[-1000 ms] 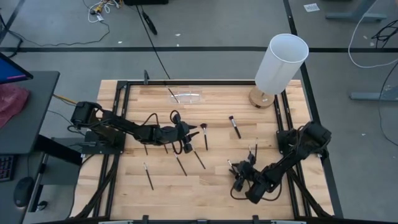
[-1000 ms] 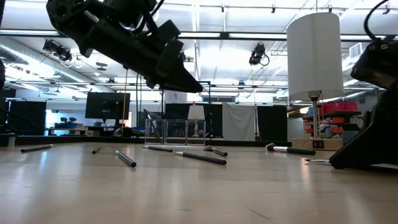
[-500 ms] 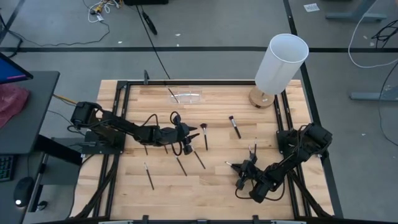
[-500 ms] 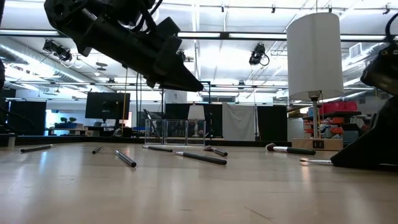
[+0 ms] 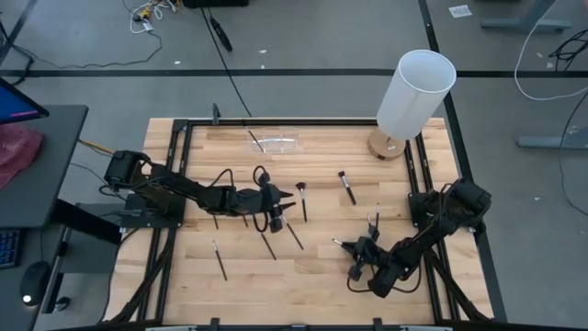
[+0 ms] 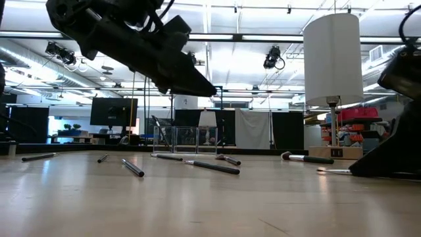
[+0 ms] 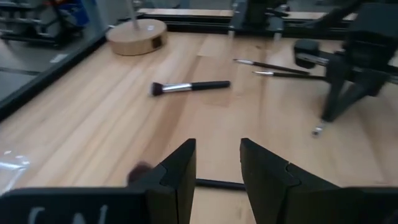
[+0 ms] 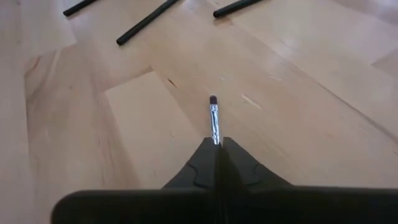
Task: Put items in baskets/containers
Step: Put the black eyeshadow brush into the transparent organizer
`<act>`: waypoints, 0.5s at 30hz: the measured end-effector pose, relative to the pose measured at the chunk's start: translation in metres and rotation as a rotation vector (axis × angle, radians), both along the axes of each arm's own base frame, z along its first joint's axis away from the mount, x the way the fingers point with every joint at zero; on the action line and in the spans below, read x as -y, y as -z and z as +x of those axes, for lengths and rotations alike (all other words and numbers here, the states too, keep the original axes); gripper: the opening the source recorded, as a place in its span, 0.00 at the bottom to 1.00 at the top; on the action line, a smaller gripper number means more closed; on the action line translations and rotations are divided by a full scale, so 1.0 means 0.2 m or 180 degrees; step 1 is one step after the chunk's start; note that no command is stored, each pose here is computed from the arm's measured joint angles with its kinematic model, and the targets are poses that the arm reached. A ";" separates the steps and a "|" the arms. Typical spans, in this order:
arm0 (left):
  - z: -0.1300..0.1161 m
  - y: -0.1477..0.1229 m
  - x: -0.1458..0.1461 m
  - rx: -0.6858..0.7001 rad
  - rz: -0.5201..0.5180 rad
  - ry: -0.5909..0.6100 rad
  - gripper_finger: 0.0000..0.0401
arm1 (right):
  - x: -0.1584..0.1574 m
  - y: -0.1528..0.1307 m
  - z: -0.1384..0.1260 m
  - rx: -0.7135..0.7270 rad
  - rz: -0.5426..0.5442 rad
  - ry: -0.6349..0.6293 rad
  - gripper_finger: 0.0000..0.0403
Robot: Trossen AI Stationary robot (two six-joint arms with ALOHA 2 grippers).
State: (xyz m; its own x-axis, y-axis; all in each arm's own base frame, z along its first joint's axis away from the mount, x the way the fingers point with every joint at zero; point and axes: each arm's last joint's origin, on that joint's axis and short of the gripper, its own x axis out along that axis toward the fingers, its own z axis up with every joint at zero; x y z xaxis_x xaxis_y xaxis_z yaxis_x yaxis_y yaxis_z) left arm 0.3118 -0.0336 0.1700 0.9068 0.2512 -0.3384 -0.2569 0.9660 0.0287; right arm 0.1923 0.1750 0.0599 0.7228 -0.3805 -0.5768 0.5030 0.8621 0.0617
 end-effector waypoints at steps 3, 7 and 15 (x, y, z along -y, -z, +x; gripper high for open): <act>0.00 -0.01 0.03 0.0030 0.0031 0.0172 0.32 | 0.01 -0.06 0.03 0.0010 0.0117 -0.0043 0.01; 0.00 -0.03 0.08 0.0168 0.0107 0.0424 0.32 | 0.03 -0.12 0.09 -0.0050 0.0094 -0.0316 0.01; -0.01 -0.05 0.19 0.0268 0.0240 0.0785 0.32 | 0.08 -0.21 0.24 0.0241 -0.0096 -0.0670 0.01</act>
State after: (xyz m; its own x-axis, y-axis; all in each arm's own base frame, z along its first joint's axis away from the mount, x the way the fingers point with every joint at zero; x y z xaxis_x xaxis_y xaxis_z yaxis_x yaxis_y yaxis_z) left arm 0.3099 -0.0709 0.1796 0.9679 0.0409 -0.2480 -0.0186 0.9956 0.0915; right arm 0.2412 0.1580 0.1014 0.8290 -0.2329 -0.5085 0.3067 0.9496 0.0651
